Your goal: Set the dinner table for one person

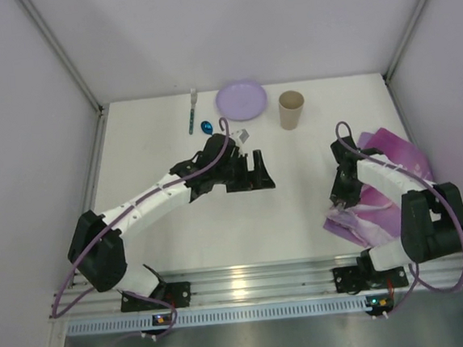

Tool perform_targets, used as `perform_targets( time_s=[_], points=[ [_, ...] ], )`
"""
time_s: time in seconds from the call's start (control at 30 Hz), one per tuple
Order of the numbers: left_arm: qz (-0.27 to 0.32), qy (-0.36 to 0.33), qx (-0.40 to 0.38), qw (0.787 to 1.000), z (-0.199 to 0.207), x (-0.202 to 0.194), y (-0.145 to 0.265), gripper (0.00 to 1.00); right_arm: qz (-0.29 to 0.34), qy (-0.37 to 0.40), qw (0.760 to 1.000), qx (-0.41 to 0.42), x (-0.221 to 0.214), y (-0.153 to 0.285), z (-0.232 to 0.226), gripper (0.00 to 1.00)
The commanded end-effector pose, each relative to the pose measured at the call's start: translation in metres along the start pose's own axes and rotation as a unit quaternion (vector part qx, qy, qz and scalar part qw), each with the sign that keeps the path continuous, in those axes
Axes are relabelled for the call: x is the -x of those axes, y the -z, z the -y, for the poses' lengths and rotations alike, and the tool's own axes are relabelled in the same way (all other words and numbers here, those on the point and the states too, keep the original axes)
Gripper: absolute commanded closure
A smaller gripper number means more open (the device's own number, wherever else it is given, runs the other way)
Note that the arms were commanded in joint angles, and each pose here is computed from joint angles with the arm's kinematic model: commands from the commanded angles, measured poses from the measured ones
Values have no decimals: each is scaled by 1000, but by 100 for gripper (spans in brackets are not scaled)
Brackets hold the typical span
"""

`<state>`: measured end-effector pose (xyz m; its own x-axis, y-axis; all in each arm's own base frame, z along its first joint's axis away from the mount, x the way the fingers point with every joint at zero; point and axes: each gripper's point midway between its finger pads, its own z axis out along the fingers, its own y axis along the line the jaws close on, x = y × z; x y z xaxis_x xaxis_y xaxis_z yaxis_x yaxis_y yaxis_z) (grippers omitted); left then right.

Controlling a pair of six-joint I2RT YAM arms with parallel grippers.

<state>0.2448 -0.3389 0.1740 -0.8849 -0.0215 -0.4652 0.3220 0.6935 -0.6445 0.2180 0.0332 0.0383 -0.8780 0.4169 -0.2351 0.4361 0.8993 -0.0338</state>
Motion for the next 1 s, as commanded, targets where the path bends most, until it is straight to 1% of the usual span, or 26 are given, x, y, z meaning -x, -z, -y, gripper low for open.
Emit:
perform_targets(
  time_s=[0.0,0.03,0.07,0.1,0.17,0.27,0.33,0.37,0.4,0.43,0.47,0.53,0.6,0.67,0.7,0.77,0.8,0.97],
  points=[
    [-4,-6,12,1000,-7,-7,9,9,18,6,1000,15,12,-10,-12,69],
    [-6,-8,14,1000,-8,-9,10,9,14,10,1000,15,9,-14,-12,90],
    [-4,-10,15,1000,-8,-8,10,9,11,13,1000,15,7,-15,-13,98],
    [-7,-9,21,1000,-11,-9,10,9,6,19,1000,14,3,-19,-16,100],
    [-4,-11,25,1000,-12,-8,11,9,-3,27,999,22,-4,-21,-25,100],
    [2,-14,33,999,-13,-5,13,11,-4,54,998,46,-14,-16,-57,100],
    [10,-15,56,998,-21,-2,16,12,-16,76,993,88,-32,-7,-95,100],
    [15,-16,66,998,-24,-1,18,12,-9,83,989,118,-29,4,-119,100],
    [17,-15,75,997,-27,-1,22,12,-18,100,984,144,-43,11,-144,100],
    [27,-16,89,996,-32,2,24,12,-13,108,978,178,-40,29,-170,100],
    [32,-17,93,995,-34,3,27,12,-18,126,974,186,-50,34,-186,100],
    [36,-15,108,993,-44,1,29,12,-10,137,971,194,-46,51,-205,100],
    [34,-13,115,993,-50,-2,32,12,-11,149,971,186,-47,53,-206,100],
    [26,-12,124,992,-55,-8,35,12,-8,153,973,170,-46,57,-195,100],
    [18,-12,130,991,-60,-13,35,12,9,154,976,151,-41,56,-186,100],
    [3,-11,133,991,-65,-24,36,13,11,155,981,117,-42,59,-164,100],
    [-9,-10,140,990,-75,-34,35,13,20,156,982,106,-39,60,-157,100],
    [-26,-12,150,988,-96,-55,23,14,12,168,982,86,-51,73,-122,100]
  ],
)
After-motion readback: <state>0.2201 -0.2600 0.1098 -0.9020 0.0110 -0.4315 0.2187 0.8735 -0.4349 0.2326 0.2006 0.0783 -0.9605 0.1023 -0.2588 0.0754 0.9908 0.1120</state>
